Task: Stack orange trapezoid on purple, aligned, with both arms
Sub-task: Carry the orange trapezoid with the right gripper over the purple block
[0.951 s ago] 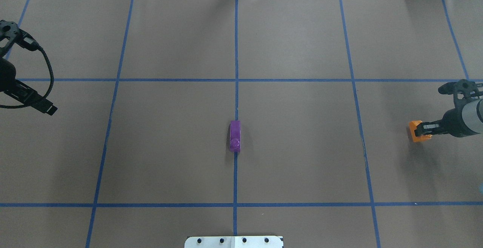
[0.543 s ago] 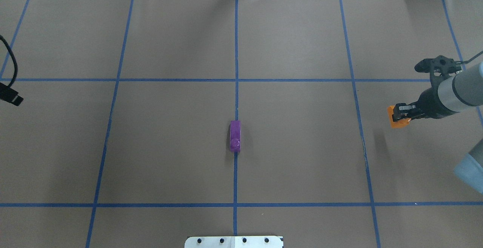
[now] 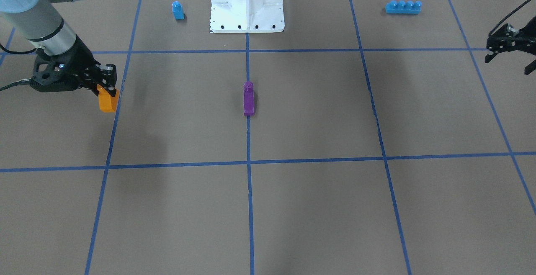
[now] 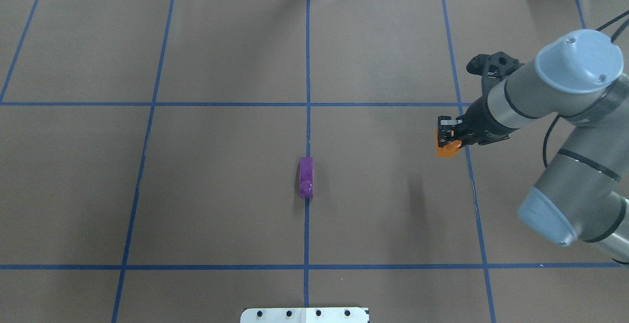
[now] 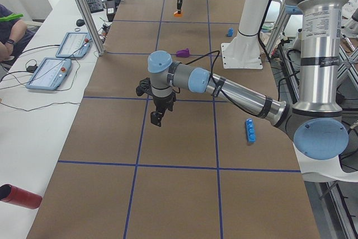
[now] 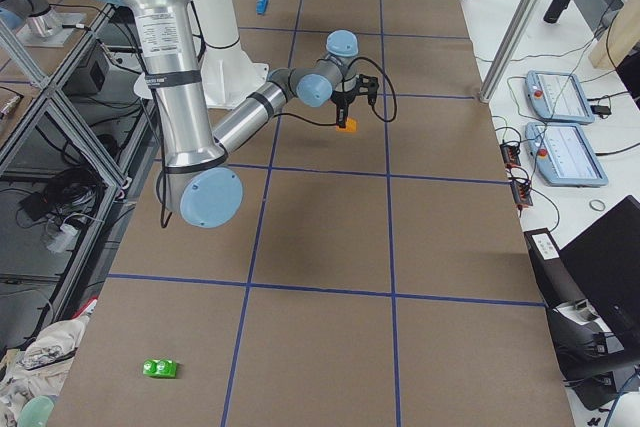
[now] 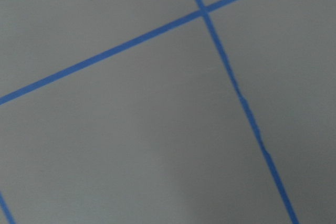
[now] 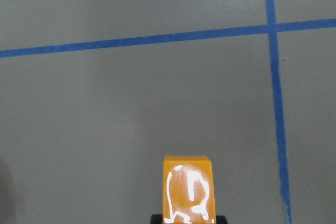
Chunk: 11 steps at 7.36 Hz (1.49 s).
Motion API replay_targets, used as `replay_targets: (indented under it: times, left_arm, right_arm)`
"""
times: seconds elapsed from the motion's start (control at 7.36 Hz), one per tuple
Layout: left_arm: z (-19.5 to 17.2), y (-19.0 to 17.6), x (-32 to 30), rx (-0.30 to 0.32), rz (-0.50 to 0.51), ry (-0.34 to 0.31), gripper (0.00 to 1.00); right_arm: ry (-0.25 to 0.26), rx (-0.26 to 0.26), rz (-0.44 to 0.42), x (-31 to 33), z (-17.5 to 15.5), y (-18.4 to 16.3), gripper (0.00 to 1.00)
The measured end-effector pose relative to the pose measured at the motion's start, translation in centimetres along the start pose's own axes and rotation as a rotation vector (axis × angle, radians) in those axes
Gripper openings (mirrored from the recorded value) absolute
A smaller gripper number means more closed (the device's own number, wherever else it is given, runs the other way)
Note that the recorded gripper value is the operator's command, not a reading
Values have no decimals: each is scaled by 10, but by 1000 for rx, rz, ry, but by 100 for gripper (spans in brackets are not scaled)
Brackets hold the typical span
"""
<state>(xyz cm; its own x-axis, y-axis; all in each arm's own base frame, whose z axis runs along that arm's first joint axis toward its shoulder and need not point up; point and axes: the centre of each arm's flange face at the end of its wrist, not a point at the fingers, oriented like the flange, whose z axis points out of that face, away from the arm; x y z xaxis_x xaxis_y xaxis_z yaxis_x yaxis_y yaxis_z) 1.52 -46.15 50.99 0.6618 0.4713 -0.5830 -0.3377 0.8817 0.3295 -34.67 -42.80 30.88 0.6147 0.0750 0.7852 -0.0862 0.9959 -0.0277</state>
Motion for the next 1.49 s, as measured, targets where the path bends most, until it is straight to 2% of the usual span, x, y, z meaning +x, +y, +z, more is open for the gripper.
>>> replay_targets:
  times: [0.14,0.41,0.68,1.22,1.49]
  left_arm:
    - [2,14,-20,3,-8,29,100]
    - [7,37,-34,13,-47,95,100]
    - [7,42,-36,15,-64,105,100]
    - [7,42,-36,16,-68,108,100]
    - [8,42,-36,15,-68,108,100]
  right_arm:
    - [8,-17,-9,-46,4,11,0]
    - [37,-7,-28,-133,26,36,0]
    - [51,18,-49,-193,51,60,0]
    - [69,53,-61,-255,79,83,0]
    - [77,70,-65,-262,83,85,0]
